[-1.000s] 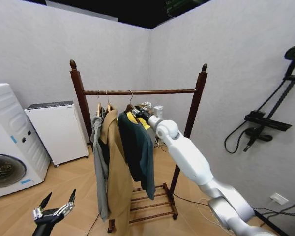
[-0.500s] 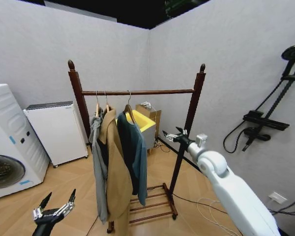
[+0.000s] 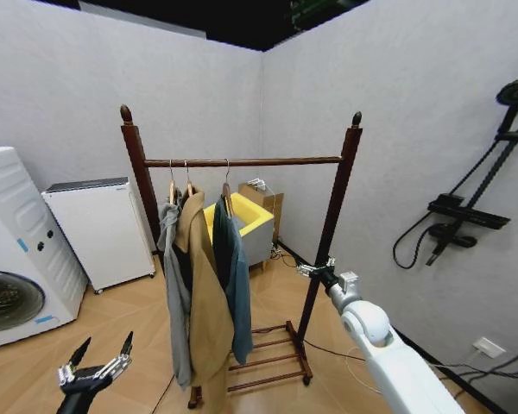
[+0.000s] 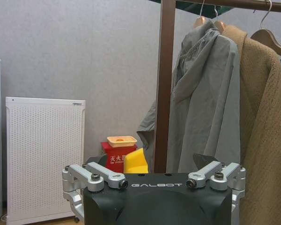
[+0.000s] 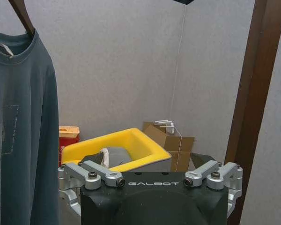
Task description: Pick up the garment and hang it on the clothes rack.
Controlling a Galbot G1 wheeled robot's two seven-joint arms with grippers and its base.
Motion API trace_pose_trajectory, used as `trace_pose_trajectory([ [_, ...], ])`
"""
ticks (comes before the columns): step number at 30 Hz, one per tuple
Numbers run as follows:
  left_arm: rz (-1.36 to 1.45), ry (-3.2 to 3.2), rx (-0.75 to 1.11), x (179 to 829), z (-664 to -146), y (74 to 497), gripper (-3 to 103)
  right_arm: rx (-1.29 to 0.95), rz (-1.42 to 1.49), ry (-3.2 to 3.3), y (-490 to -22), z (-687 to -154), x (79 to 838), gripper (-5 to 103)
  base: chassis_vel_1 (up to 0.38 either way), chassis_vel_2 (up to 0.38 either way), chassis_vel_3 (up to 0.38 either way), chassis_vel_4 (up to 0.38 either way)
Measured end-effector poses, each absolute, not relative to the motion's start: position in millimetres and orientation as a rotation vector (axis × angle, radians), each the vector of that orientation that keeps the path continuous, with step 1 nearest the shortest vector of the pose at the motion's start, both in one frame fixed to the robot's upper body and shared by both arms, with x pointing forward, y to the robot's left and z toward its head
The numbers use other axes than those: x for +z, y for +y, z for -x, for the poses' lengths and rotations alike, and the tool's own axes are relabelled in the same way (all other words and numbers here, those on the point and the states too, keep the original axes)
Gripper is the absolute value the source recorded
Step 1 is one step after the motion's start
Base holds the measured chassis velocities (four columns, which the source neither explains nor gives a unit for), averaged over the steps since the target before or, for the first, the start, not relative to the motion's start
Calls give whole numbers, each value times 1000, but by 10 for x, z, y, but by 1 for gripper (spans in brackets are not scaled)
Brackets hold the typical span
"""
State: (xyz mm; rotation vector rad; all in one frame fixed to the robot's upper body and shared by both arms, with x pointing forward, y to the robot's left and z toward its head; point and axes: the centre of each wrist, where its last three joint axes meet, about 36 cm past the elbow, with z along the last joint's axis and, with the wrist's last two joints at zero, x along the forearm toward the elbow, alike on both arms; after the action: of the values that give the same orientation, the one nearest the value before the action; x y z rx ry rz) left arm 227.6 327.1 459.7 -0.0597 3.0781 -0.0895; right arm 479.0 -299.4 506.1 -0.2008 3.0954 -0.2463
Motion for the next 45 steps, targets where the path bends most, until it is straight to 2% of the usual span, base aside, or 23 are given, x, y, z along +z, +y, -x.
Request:
trace_pose_trajectory([
  [27,60,3078,-90,4597,-2277,3271,100,-270,235,3064,-2888,-4645,5100,100,-45,-43,-44,-43],
  [45,60,3078,-89,4597,-2277,3271,100,-286,273,3038,-2809,-4627,5228,100,-45,-200,-204,-40],
])
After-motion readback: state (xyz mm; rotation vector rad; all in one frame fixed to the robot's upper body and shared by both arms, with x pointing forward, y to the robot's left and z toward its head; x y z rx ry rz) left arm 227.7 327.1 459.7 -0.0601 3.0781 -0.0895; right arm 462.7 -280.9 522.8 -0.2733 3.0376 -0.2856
